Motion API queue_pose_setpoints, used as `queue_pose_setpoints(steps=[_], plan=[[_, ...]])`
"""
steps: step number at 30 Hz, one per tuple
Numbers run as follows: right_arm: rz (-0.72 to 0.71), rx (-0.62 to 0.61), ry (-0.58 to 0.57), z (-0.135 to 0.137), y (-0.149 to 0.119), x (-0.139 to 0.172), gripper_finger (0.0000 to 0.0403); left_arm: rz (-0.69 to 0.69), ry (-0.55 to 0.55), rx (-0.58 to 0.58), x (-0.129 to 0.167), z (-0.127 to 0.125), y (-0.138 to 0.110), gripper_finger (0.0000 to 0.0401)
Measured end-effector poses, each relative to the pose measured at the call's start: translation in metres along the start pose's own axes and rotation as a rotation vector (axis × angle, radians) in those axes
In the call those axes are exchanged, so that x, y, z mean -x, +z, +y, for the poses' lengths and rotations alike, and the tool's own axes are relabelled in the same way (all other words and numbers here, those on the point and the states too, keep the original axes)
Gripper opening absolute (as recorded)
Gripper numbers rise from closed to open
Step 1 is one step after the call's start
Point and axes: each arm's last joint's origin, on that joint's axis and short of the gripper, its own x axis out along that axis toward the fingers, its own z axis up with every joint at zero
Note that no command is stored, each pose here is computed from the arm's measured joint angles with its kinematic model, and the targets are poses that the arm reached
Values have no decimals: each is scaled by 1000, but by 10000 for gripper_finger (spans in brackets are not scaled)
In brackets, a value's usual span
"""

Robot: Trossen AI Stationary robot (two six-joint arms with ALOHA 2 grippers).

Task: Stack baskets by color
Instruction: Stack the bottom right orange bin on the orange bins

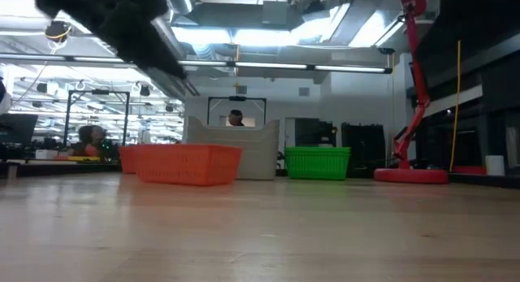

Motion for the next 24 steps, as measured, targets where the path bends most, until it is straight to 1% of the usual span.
queue_pose_setpoints(steps=[3,5,8,12,14,18,21,24], plan=[[-38,-38,35,-8,-10,-2,0,258,-35,-37,-10,1,11,87],[-60,-41,53,-11,-15,-4,0,403,-33,-74,-16,1,16,87],[-72,-32,67,-14,-20,-6,0,542,-36,-177,-27,-2,21,92],[-75,-32,69,-14,-20,-5,0,605,-59,-287,-49,-13,21,107],[-74,-30,70,-14,-20,-5,0,636,-80,-303,-59,-19,17,116],[-59,-27,80,-14,-21,-5,0,723,-125,-350,-74,-32,1,131],[-45,-22,93,-14,-22,-5,0,757,-146,-376,-79,-40,-8,136],[-41,-18,89,-15,-22,-5,0,762,-155,-387,-84,-45,-12,136]])
